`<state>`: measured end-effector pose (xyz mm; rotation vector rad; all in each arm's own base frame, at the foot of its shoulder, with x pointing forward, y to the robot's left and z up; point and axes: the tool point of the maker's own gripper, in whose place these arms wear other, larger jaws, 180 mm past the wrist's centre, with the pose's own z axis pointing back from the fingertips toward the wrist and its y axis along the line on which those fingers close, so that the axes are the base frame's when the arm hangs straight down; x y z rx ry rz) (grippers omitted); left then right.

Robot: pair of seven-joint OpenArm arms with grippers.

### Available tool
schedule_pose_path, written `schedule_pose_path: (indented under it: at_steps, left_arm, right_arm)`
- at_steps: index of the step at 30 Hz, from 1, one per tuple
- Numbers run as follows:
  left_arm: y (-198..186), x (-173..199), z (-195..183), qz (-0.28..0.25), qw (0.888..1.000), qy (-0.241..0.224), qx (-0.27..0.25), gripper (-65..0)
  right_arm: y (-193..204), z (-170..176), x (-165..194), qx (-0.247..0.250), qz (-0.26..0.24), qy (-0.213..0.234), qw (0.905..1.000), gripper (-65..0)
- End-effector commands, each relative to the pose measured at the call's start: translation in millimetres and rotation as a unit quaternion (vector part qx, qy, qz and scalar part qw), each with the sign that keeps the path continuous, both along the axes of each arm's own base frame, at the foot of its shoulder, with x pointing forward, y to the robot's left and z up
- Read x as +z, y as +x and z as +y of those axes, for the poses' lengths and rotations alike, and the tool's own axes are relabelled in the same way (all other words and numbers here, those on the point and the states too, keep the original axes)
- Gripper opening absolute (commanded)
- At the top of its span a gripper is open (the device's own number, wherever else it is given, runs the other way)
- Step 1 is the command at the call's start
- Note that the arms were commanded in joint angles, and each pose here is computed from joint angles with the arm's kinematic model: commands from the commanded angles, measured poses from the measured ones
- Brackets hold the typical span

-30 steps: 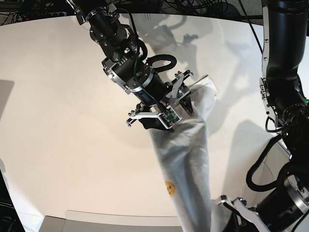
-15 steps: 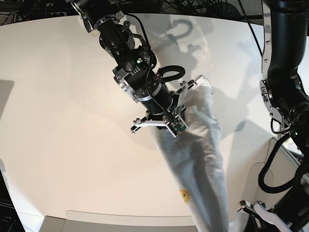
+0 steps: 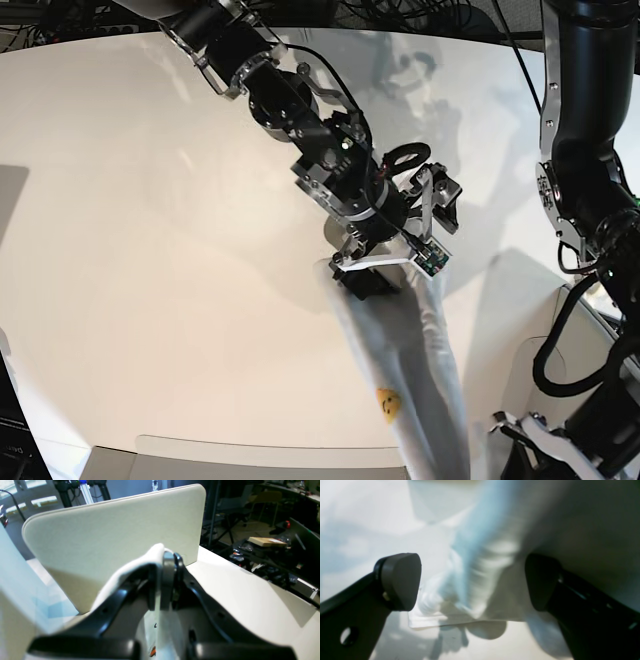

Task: Layout the t-shirt on the table in an organized manner, then fold the t-shirt properly
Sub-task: 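Hold the shirt raised with both grippers and shake it out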

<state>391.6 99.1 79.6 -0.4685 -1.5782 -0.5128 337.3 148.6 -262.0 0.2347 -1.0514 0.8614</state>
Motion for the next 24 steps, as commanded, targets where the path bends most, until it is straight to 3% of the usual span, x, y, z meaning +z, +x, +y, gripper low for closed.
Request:
schedule_pose_path:
  at_steps: [1,22,24]
  left_arm:
    - [-6.5,22.4,-3.3,-0.037,0.999,-0.015,-0.007,-65.0]
    - [-6.5,21.0,-7.5,-0.035,0.999,-0.015,-0.012,-65.0]
    - [-6.5,21.0,-7.5,-0.035,0.999,-0.015,-0.012,-65.0]
  right_arm:
    - [10.7,3.7,15.2,-0.001,-0.024,0.012,0.9996,0.0]
    - [23.0,13.4,20.4,0.000,-0.054,0.053,0.9971,0.0]
    - [23.0,13.4,20.4,0.000,-0.054,0.053,0.9971,-9.0]
